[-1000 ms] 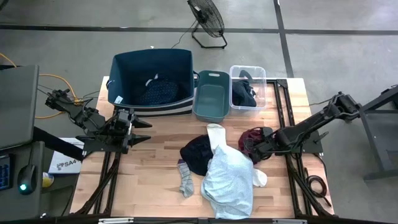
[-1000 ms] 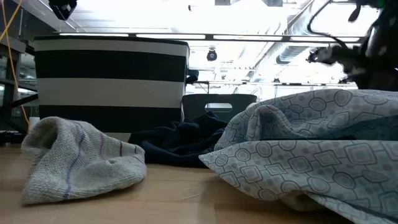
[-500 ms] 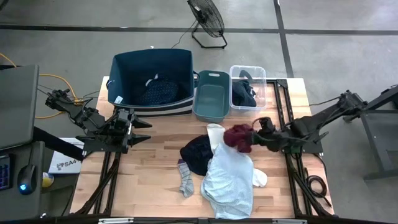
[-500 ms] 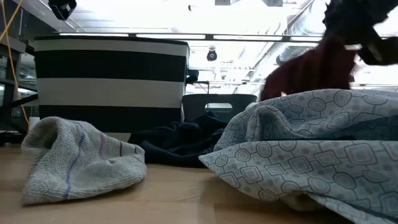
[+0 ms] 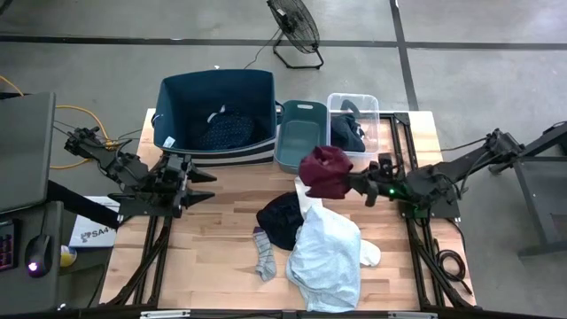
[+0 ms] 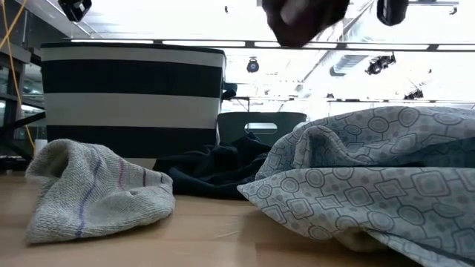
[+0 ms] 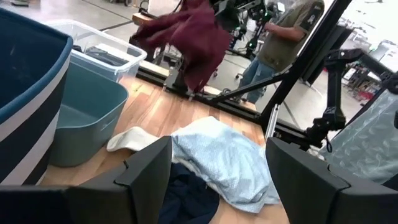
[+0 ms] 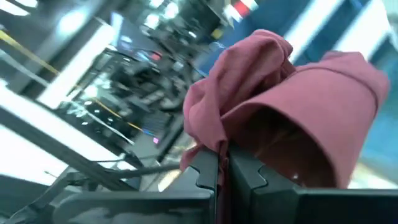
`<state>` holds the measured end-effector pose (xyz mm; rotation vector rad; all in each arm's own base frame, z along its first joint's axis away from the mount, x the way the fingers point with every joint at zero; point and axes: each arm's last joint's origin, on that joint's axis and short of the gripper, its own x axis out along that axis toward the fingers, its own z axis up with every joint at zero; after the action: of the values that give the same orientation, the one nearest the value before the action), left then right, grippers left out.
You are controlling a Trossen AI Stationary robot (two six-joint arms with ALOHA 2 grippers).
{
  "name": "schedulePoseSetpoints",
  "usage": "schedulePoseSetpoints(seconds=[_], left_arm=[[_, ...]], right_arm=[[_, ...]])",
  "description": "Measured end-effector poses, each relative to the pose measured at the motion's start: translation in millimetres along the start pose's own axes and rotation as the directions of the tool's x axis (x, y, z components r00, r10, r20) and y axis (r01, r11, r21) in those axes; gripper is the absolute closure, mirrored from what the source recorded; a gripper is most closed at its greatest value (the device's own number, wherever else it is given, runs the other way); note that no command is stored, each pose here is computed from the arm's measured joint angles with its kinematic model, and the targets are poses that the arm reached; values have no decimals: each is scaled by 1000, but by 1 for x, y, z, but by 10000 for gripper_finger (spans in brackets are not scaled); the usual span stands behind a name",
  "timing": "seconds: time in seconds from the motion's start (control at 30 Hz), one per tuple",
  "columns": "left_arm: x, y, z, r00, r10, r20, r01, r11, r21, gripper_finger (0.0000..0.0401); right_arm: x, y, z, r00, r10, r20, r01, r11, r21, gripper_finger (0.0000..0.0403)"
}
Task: Pick & Place Cloths
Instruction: Put the red underwear into the transparent bin
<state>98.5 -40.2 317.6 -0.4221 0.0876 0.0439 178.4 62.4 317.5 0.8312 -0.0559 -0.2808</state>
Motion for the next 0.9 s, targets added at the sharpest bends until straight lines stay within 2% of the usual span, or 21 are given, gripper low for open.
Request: schedulePoseSetpoints(seconds=[0.23, 0.53, 0.6, 0.73, 0.9], left_arm=[[0, -1, 2, 1000, 6, 26, -6, 1000, -12, 146], [0, 0, 4, 998, 31, 56, -29, 999, -24, 146], [0, 0, 4, 998, 31, 56, -30, 999, -24, 146], [0, 0, 5, 995, 63, 73, -61, 998, -29, 146], [-1, 2, 6, 988, 118, 103, -114, 992, -49, 146]], right_arm=[[-1, 13, 12, 989, 112, 99, -93, 980, -178, 399], [-1, 6, 33, 976, 88, 200, -18, 944, -329, 399], [-2, 3, 39, 971, 64, 230, 24, 933, -360, 399], [-6, -8, 53, 937, -68, 342, 204, 903, -379, 399], [-8, -33, 63, 885, -259, 387, 421, 800, -428, 399]])
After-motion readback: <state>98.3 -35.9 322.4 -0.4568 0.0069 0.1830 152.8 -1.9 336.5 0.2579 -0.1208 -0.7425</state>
